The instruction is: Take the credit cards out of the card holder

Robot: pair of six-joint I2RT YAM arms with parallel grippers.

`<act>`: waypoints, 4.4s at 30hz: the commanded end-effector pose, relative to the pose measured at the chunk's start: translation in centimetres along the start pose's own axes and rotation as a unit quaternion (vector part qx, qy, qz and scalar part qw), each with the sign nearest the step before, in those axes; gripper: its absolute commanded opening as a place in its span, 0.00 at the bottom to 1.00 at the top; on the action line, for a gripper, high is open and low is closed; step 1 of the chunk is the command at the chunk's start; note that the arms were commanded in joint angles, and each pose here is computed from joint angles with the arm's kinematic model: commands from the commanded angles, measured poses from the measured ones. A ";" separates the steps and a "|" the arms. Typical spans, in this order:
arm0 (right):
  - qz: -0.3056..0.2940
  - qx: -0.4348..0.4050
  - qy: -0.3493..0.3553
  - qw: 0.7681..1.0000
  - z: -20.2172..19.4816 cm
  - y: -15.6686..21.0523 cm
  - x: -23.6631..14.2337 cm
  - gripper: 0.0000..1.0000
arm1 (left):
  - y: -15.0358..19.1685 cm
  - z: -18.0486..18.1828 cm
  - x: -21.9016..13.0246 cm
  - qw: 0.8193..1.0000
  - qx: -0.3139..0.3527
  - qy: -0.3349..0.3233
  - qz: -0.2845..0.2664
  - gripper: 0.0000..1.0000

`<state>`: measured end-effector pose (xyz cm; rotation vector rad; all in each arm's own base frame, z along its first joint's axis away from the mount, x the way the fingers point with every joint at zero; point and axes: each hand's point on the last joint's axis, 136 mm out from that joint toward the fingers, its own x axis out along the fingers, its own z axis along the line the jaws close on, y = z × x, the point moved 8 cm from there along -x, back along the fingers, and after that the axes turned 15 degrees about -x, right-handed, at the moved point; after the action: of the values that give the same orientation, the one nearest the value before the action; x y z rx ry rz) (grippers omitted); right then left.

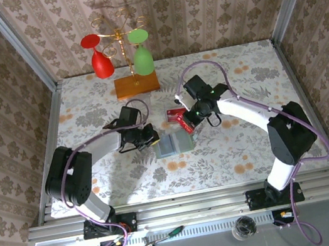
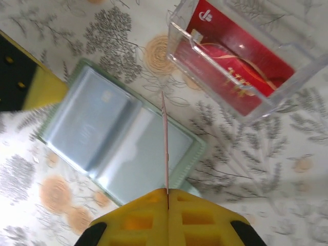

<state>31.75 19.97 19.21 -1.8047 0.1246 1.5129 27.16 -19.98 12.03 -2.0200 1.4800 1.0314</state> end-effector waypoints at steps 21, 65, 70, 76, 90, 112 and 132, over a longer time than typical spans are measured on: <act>0.103 -0.405 -0.020 0.908 -3.3 -5.7 1.1 0.00 | -0.3 1.1 -1.1 0.999 -0.024 -0.003 -0.025 0.04; 0.075 -0.340 0.023 0.937 -5.0 -6.8 3.1 0.16 | -0.1 1.8 -1.2 0.999 -0.030 0.002 -0.019 0.05; 0.053 -0.261 0.030 0.963 -3.7 -6.6 2.9 0.17 | 0.1 2.1 -1.1 0.999 -0.030 0.000 -0.016 0.05; 0.018 -0.143 0.035 0.989 -1.6 -6.2 3.1 0.16 | 0.2 2.6 -0.8 0.999 -0.032 -0.005 -0.012 0.03; -0.027 0.096 -0.007 0.995 2.5 -4.8 2.8 0.16 | 0.8 3.1 0.5 0.999 -0.030 -0.017 0.010 0.00; -0.009 0.263 -0.119 0.957 5.5 -1.4 6.0 0.16 | 1.3 3.5 0.3 0.999 -0.030 -0.034 0.015 0.00; 0.023 0.323 -0.165 0.932 6.4 -1.3 7.6 0.18 | 1.5 4.7 1.0 0.997 -0.033 -0.059 0.025 0.00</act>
<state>29.60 26.83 13.68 -1.0975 0.4209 1.5154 25.02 -18.14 9.07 -1.9889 1.4541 1.1774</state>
